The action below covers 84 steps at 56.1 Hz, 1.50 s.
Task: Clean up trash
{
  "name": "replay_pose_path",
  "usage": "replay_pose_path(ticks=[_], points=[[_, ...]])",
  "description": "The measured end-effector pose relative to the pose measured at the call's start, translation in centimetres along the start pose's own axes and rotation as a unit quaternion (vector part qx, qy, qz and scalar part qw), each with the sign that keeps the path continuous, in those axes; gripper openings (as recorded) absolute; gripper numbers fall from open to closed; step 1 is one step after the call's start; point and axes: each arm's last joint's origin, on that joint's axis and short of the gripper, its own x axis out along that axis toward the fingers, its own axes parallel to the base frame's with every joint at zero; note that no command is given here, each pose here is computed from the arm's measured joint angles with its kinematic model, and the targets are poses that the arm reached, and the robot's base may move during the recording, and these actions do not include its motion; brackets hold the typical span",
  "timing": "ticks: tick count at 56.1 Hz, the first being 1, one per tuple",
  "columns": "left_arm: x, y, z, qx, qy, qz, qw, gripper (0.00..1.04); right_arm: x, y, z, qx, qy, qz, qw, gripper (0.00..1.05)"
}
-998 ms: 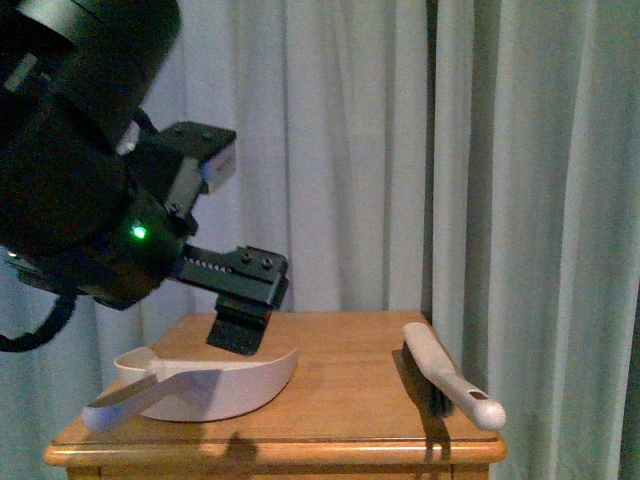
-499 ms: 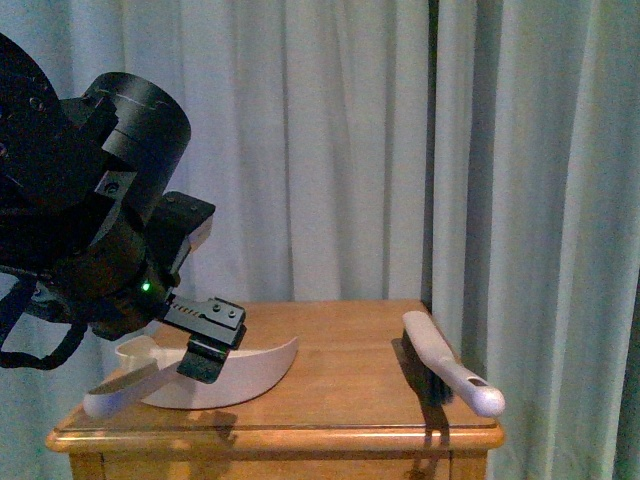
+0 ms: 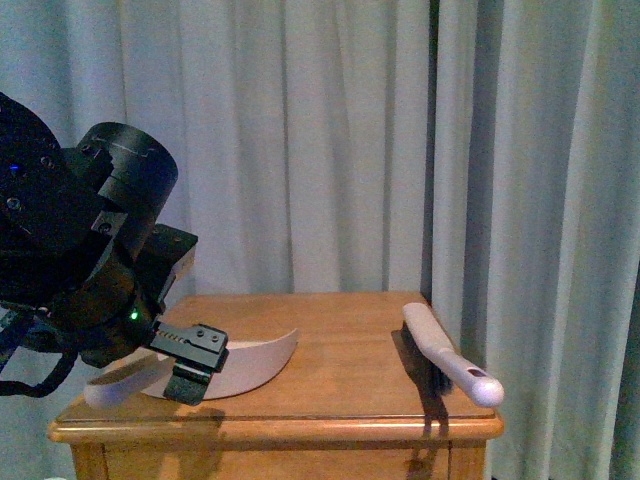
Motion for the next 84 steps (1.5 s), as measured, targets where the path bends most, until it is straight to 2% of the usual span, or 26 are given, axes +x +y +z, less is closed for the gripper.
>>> replay_pose_path(ticks=[20,26,28,31,42,58,67,76,84], points=[[1.2,-0.1,-0.6,0.000,0.012,0.001,1.000,0.97,0.0,0.0,0.0,0.000,0.000,0.000,1.000,0.97],[1.2,-0.1,-0.6,0.002,0.012,0.001,1.000,0.81,0.0,0.0,0.0,0.000,0.000,0.000,1.000,0.97],[1.2,-0.1,-0.6,0.003,0.012,0.000,1.000,0.70,0.0,0.0,0.0,0.000,0.000,0.000,1.000,0.97],[1.2,-0.2,-0.6,0.004,0.012,-0.001,1.000,0.59,0.0,0.0,0.0,0.000,0.000,0.000,1.000,0.97],[1.3,-0.3,-0.8,0.009,0.015,-0.005,1.000,0.30,0.0,0.0,0.0,0.000,0.000,0.000,1.000,0.97],[1.4,-0.3,-1.0,0.007,0.011,-0.007,1.000,0.29,0.0,0.0,0.0,0.000,0.000,0.000,1.000,0.97],[0.3,0.2,-0.9,-0.009,-0.029,-0.008,1.000,0.29,0.0,0.0,0.0,0.000,0.000,0.000,1.000,0.97],[-3.0,1.5,-0.6,-0.030,-0.127,0.028,0.991,0.29,0.0,0.0,0.0,0.000,0.000,0.000,1.000,0.97],[-7.9,3.0,-1.0,-0.054,-0.233,0.041,0.970,0.29,0.0,0.0,0.0,0.000,0.000,0.000,1.000,0.97]])
